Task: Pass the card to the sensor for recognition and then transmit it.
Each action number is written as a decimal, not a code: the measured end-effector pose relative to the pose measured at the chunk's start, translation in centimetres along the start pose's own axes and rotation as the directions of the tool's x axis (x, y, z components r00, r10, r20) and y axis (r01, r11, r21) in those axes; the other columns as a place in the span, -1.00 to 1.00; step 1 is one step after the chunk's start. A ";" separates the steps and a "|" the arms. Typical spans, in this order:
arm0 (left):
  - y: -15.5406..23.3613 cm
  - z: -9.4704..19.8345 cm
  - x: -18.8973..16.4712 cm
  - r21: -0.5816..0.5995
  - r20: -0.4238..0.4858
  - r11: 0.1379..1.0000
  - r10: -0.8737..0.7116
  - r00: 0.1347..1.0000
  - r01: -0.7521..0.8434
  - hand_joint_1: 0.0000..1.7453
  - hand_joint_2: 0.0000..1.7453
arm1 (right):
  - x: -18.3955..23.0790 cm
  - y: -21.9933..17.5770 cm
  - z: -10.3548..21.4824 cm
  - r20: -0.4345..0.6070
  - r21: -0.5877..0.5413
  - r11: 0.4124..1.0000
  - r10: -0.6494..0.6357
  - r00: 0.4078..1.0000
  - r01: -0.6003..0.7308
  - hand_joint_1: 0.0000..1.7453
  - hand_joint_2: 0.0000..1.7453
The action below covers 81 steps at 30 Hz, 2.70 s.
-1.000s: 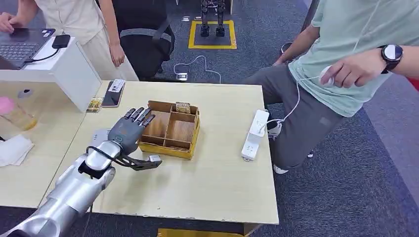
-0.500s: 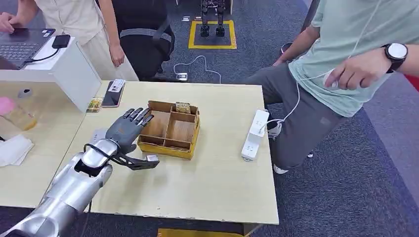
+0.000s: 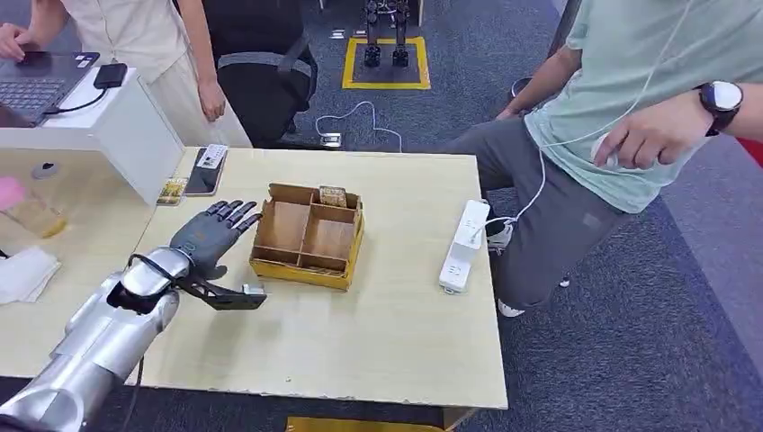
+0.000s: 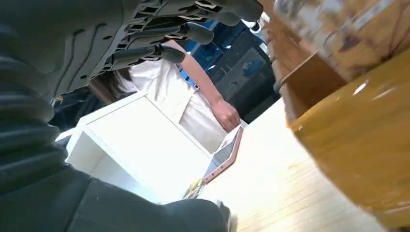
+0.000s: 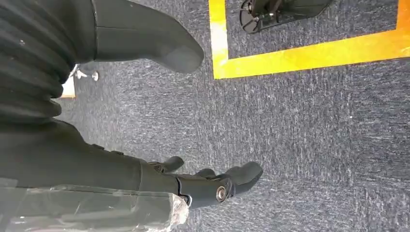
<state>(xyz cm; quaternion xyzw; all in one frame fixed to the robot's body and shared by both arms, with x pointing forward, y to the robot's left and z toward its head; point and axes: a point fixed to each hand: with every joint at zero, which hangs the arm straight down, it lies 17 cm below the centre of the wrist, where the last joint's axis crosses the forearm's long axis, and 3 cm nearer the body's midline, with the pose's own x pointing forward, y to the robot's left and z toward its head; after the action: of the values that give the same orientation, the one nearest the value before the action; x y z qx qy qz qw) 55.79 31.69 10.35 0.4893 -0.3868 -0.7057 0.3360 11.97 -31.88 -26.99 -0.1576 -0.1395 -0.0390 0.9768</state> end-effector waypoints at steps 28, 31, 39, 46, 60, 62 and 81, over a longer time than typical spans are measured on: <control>-3.8 2.2 -6.5 -0.152 0.024 0.988 0.019 1.000 -0.016 -1.00 1.00 | 0.1 -0.5 -0.2 0.008 -0.005 1.000 0.005 1.000 -0.005 -1.00 1.00; -3.9 2.2 -6.6 -0.150 0.020 0.988 0.028 0.999 -0.025 -1.00 1.00 | 0.1 -0.5 -0.2 0.007 -0.006 1.000 0.005 1.000 -0.005 -1.00 1.00; -2.4 1.4 -4.4 -0.103 0.045 0.994 0.054 0.998 -0.049 -1.00 1.00 | 0.1 -0.5 -0.2 0.006 -0.006 1.000 0.003 1.000 -0.003 -1.00 1.00; -0.4 0.2 -1.0 -0.071 0.097 0.995 0.073 0.993 -0.066 -1.00 1.00 | 0.1 -0.5 -0.2 0.006 -0.005 1.000 0.004 1.000 -0.004 -1.00 1.00; 2.3 -0.9 1.1 -0.075 0.185 0.996 0.071 0.980 -0.058 -1.00 1.00 | 0.1 -0.5 -0.2 0.004 -0.004 1.000 0.009 1.000 -0.009 -1.00 1.00; 2.9 -1.1 0.9 -0.072 0.188 0.996 0.061 0.980 -0.048 -1.00 1.00 | 0.1 -0.5 -0.2 0.004 -0.004 1.000 0.010 1.000 -0.010 -1.00 1.00; 5.1 -2.4 4.2 -0.076 0.270 0.995 0.080 0.959 -0.062 -1.00 1.00 | 0.2 -0.4 -0.1 0.011 0.001 1.000 0.020 1.000 -0.020 -1.00 1.00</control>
<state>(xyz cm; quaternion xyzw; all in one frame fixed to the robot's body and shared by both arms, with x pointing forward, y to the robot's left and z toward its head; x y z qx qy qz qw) 57.35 25.17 12.47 0.3617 -0.4228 -0.7665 0.3208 12.15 -32.30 -26.95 -0.1588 -0.1434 -0.0280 0.9764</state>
